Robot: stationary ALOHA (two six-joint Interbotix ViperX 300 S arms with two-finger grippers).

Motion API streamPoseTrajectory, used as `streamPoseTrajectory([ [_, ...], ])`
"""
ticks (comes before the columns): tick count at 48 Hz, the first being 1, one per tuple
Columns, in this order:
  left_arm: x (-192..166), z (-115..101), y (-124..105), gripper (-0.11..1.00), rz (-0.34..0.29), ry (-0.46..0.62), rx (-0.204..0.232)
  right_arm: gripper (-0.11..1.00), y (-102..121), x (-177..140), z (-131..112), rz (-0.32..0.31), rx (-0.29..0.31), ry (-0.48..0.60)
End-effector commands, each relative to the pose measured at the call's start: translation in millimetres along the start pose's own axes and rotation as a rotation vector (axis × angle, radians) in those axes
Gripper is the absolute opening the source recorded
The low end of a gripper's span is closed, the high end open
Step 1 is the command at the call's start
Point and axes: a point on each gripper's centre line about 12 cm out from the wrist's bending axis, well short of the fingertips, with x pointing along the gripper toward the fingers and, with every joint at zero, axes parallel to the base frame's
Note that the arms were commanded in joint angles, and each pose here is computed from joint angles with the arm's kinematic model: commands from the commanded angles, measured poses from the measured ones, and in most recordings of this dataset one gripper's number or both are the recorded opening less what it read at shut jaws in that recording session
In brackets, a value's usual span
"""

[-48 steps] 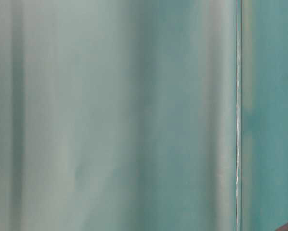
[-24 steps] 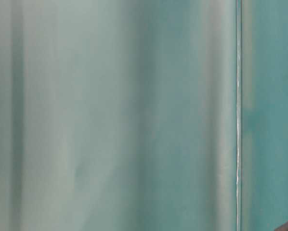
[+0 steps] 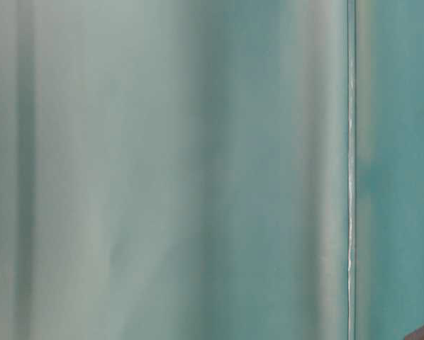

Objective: Insert the wire through the hole in the metal fitting marked with a red label. (retake)
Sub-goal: 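Align the wire tip with the fitting's hole and push it through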

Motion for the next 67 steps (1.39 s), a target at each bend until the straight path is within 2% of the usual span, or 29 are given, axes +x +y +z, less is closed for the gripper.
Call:
streamPoseTrajectory([
  [1,1.6,10.3,-1.2,0.59,-0.002,-0.035,-0.004,0.03,5.0,1.4,8.4,0.009,0.015,-0.033],
  [67,6.4,12.4,-2.3,0.59,-0.005,-0.030,-0.005,0.03,4.1,31.3,4.3,-0.045,0.040,-0.057],
])
